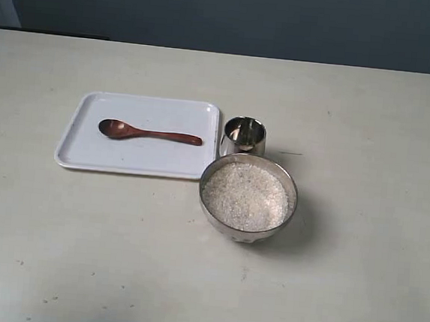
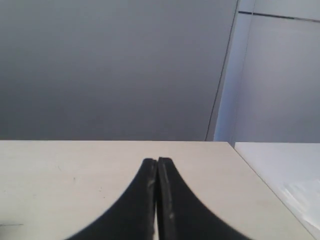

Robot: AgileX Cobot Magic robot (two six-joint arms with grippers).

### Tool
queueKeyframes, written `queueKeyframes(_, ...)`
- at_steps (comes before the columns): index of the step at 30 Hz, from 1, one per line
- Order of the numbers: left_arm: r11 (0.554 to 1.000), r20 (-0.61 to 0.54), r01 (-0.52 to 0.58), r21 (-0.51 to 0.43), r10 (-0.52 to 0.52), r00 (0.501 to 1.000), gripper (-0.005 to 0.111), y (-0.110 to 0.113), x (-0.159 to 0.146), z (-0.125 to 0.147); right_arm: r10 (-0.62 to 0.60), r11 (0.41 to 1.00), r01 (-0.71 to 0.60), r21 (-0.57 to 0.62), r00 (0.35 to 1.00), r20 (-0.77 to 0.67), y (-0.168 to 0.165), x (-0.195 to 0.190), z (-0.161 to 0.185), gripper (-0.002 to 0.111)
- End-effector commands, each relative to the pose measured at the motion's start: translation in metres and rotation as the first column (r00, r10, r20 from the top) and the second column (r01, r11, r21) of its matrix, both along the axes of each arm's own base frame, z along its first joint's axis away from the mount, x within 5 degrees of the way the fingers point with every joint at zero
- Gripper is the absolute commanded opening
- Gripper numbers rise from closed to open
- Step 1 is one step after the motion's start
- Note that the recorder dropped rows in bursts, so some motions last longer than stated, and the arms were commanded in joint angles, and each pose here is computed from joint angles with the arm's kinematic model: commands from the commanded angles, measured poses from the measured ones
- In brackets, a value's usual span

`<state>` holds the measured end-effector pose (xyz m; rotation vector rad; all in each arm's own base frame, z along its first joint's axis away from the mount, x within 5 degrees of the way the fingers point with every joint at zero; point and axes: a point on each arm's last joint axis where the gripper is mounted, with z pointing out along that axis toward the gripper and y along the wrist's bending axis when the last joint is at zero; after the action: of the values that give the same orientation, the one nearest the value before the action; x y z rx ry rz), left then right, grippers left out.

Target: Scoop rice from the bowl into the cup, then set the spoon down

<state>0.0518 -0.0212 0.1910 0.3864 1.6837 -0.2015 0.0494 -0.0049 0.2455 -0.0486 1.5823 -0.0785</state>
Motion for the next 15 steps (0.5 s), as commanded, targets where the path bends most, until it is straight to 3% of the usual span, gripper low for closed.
queueKeyframes(1, 1.000, 0.004, 0.003, -0.003, -0.003, 1.000, 0.001, 0.000, 0.000, 0.001, 0.032, 0.999, -0.034, 0.041, 0.999, 0.035, 0.003, 0.002, -0.015, 0.000)
queueKeyframes(8, 1.000, 0.004, 0.003, -0.003, -0.003, 1.000, 0.001, 0.000, 0.000, 0.001, 0.063, 0.984, -0.061, 0.168, 0.998, -0.006, 0.007, 0.007, -0.041, 0.000)
queueKeyframes(15, 1.000, 0.004, 0.003, -0.003, -0.003, 1.000, 0.001, 0.000, 0.000, 0.001, 0.063, 0.982, -0.059, 0.177, 0.998, -0.014, 0.007, 0.007, -0.042, 0.000)
